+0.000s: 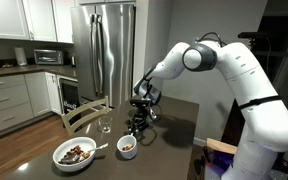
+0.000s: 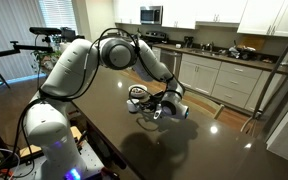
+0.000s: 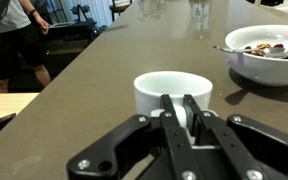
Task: Slide the white mug to the right, pour the contents in the white mug into the bowl
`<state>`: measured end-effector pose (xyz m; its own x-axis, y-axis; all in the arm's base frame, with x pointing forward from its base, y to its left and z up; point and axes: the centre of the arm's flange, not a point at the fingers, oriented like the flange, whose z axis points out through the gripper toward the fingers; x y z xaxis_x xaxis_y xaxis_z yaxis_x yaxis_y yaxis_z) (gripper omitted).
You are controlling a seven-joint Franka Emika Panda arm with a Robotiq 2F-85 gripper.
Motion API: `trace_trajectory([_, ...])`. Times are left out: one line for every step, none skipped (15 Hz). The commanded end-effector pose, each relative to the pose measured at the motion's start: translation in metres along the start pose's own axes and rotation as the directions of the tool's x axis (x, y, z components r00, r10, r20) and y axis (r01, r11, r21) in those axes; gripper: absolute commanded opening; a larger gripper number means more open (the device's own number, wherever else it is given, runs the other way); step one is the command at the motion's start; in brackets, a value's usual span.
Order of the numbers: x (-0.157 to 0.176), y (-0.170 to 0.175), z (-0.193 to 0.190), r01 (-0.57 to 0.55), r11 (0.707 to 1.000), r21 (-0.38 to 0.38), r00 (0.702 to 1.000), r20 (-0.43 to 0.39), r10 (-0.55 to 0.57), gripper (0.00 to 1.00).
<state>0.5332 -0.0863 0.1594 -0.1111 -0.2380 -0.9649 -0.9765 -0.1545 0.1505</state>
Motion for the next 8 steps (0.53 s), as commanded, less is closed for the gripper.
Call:
trace_trajectory([-0.0207,-0.0003,0.0011,0.031,0.999,-0.010,1.000,0.000,-0.031,0.07])
trace_trajectory([-0.0224,-0.0008,0.0017,0.034,0.999,-0.011,0.999,-0.001,-0.034,0.07])
trace_trajectory([-0.0239,-0.0013,0.0021,0.037,0.999,-0.013,0.999,-0.001,-0.037,0.07])
trace_trajectory([-0.0252,-0.0017,0.0026,0.039,0.999,-0.013,0.999,-0.001,-0.039,0.07])
trace_trajectory([-0.0264,-0.0021,0.0027,0.042,0.999,-0.014,0.999,0.000,-0.042,0.07])
trace_trajectory([-0.0273,-0.0025,0.0026,0.044,0.999,-0.014,0.999,-0.001,-0.044,0.07])
trace_trajectory([-0.0281,-0.0027,0.0028,0.045,0.999,-0.014,0.999,-0.001,-0.045,0.07])
trace_trajectory([-0.0285,-0.0029,0.0028,0.046,0.999,-0.014,0.999,-0.001,-0.046,0.07])
